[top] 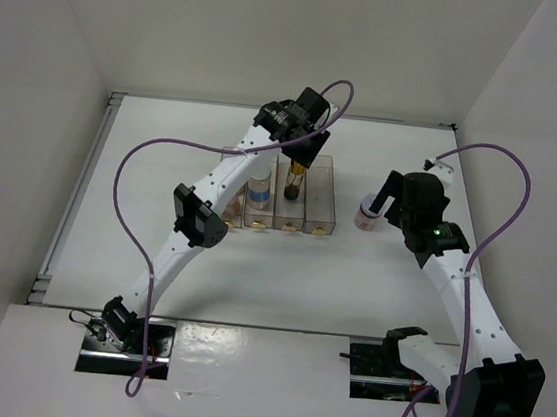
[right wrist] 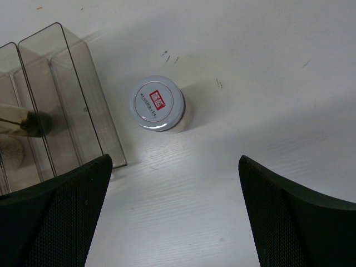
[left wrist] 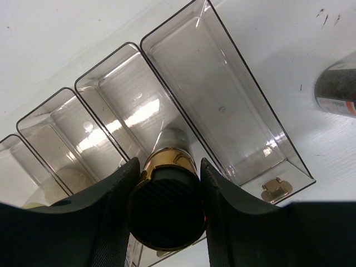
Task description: Organize the condiment bottles
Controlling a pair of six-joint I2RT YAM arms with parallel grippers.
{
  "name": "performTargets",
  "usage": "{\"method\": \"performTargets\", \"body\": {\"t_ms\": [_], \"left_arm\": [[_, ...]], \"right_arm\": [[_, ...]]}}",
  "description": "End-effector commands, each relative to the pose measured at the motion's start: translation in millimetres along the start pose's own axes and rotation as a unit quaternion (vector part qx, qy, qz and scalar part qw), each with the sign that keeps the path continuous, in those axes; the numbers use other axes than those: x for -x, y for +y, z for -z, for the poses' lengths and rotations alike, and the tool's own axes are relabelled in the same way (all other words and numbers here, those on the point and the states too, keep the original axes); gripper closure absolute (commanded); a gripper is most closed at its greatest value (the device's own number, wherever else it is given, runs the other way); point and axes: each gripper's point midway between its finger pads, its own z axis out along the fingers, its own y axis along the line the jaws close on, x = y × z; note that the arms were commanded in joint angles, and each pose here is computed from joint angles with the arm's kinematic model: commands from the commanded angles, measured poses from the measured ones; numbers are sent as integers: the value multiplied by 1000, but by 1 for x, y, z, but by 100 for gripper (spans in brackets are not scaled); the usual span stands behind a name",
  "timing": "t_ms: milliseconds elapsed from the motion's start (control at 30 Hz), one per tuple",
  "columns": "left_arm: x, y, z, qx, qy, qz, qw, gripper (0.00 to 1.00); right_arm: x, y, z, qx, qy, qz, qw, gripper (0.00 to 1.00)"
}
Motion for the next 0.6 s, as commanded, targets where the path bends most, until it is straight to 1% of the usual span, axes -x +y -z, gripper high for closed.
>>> {"method": "performTargets", "body": {"t_ms": [0,200,400,433,567], "left_arm": [[12,-1,2,-10,-23,10,1000,50],[7,-1,-7,-9,-14,9,1000,48],[4,-1,-12,-8,-10,9,1000,48],[4,4,-12,-5,-10,12,1000,48],[4,4,-12,-5,-10,17,1000,41]], "right_arm": [[7,1,-2,-2,-12,-3,1000,2],[7,1,-2,-2,-12,-3,1000,2],[7,1,-2,-2,-12,-3,1000,2],[5,1,-4,-4,-8,-2,1000,2],[5,1,-4,-4,-8,-2,1000,2]]}}
